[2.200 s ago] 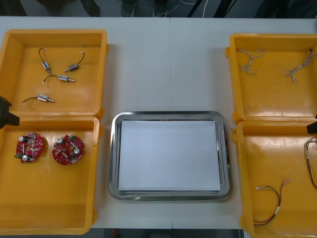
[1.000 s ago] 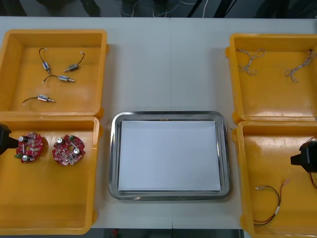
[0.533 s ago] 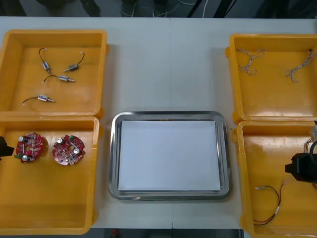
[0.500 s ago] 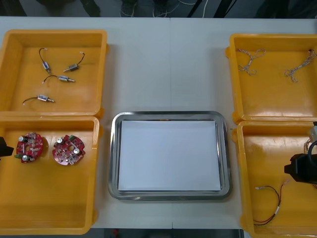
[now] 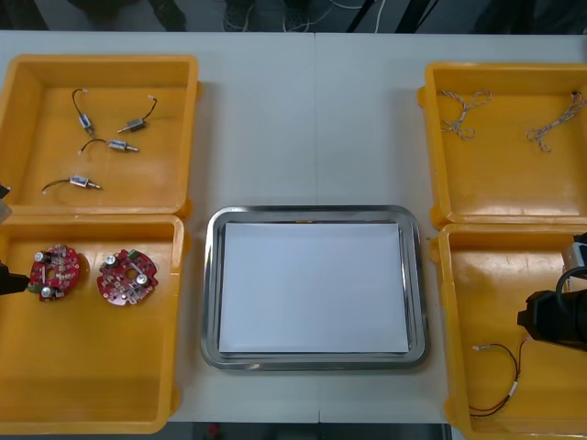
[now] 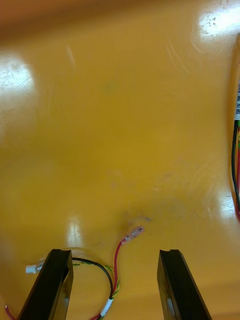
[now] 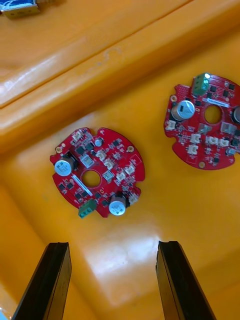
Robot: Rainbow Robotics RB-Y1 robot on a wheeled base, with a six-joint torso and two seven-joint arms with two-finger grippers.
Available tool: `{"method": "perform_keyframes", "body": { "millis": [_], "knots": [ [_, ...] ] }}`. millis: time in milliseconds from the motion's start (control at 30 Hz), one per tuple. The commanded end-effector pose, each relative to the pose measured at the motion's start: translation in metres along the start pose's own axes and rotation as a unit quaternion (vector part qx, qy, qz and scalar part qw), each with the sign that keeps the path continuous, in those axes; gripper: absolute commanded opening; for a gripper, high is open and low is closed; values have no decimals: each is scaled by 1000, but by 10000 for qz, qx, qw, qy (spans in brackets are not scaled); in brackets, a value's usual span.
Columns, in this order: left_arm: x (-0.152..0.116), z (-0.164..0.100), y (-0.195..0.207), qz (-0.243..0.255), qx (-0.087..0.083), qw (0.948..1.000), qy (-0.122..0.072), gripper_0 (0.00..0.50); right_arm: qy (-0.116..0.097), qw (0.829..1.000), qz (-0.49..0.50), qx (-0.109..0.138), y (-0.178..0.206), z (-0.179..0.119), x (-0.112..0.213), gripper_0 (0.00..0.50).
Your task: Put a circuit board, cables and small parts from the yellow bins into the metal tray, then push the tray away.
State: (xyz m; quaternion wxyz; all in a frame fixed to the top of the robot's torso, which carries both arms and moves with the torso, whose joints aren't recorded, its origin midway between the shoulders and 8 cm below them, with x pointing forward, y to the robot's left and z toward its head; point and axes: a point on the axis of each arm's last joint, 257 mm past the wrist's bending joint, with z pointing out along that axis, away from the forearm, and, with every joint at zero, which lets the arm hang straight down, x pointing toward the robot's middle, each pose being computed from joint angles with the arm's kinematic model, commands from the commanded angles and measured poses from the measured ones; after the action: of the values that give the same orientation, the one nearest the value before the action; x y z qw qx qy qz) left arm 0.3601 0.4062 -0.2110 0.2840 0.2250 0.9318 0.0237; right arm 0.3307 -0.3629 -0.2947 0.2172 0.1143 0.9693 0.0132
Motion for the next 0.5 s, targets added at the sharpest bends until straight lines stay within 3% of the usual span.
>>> {"method": "perform_keyframes", "body": {
  "millis": [33,300,500],
  "knots": [
    [17,12,5,864,34,9961,179,500,34,9998,208,21,3,4,16,492],
    [24,24,4,1468,98,9889,202,500,87,9991,398,115,-4,6,24,489],
    [29,31,-3,1870,186,9819,246,500,116,9977,668,25,-4,17,26,491]
  ]
}}
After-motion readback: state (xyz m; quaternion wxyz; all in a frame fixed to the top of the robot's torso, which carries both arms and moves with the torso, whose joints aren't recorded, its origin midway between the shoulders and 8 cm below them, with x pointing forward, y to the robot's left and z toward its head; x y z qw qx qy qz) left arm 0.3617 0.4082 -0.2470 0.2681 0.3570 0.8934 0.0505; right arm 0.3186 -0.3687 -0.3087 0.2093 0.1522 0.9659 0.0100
